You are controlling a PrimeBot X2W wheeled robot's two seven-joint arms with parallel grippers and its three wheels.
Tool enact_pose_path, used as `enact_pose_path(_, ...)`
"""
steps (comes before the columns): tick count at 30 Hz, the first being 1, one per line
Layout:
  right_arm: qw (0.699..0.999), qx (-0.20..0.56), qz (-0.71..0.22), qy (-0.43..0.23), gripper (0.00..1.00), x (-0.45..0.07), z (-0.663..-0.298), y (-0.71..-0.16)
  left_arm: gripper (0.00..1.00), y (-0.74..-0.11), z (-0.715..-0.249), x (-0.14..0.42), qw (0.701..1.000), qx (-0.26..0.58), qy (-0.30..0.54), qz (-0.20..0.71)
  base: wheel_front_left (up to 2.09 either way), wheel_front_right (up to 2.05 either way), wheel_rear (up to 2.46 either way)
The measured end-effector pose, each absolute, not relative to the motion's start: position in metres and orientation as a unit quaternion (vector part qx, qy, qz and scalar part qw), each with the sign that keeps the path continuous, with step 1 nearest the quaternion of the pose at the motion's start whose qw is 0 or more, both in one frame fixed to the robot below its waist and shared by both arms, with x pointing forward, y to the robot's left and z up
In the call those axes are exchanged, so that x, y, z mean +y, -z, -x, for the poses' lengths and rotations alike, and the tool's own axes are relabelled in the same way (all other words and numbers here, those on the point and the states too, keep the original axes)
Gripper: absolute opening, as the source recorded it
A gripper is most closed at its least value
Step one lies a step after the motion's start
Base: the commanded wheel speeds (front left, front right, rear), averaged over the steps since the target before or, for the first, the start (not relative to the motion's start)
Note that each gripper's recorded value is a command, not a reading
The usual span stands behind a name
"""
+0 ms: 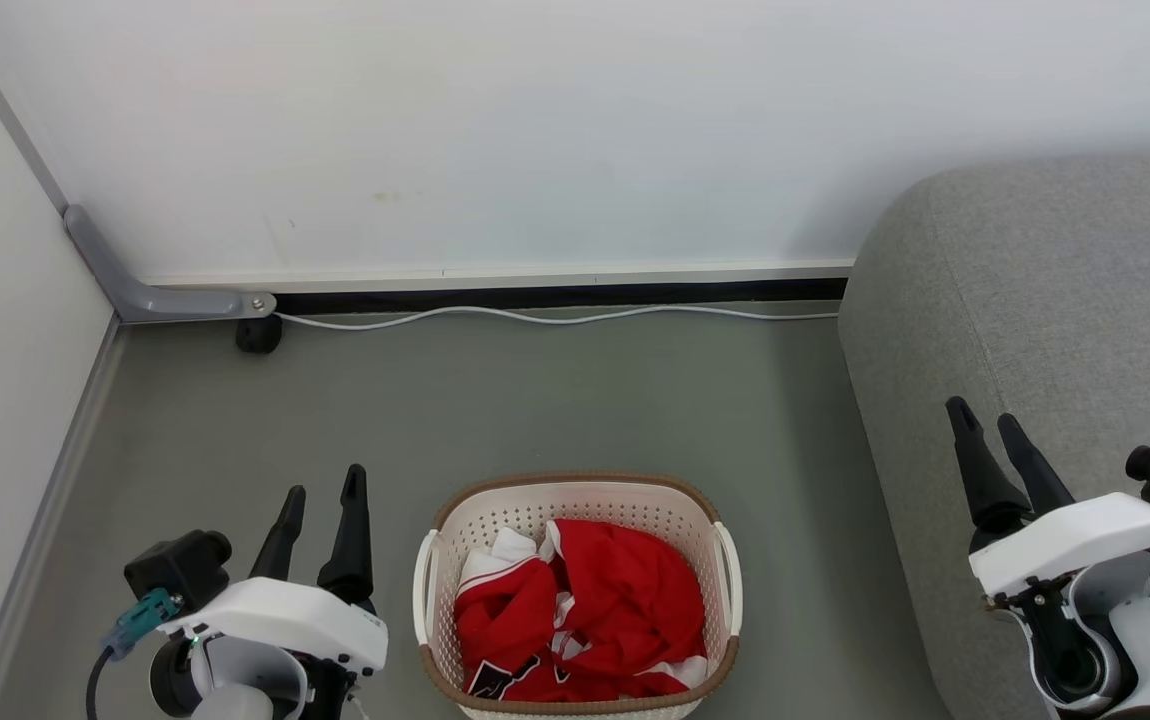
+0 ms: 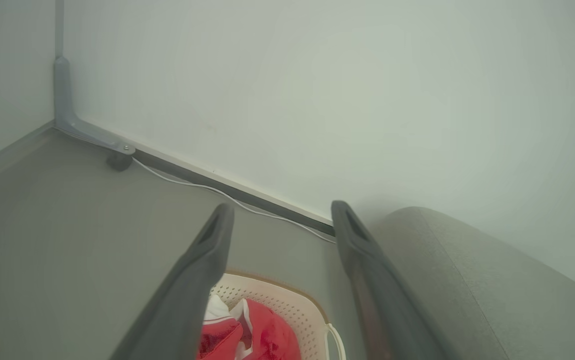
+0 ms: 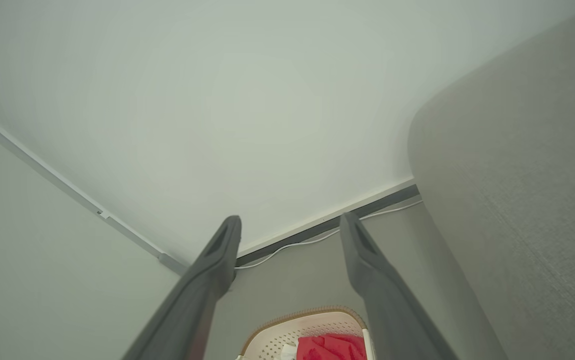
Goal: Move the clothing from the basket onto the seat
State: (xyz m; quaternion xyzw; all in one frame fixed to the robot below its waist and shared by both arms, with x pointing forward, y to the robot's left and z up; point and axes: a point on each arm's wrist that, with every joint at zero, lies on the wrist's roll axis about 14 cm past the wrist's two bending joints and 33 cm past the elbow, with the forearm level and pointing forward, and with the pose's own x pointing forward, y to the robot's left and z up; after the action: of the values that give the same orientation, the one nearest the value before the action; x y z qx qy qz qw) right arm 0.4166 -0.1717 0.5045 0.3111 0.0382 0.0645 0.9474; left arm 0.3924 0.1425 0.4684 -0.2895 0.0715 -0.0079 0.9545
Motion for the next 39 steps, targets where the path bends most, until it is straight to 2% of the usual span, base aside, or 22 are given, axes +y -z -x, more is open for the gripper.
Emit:
enact_pose_path(16, 0.975, 0.026, -0.201, -0.090, 1.00, -0.170, -0.425, -0.510, 1.00, -0.474, -0.398, 0.139, 0.984, 0.054, 0.014, 0.168, 0.00, 0.00, 0.00)
enact_pose_path(39, 0.992, -0.010, -0.066, -0.111, 1.00, -0.176, -0.436, -0.526, 1.00, -0.485, -0.403, 0.140, 0.999, 0.014, 0.014, 0.041, 0.00, 0.00, 0.00)
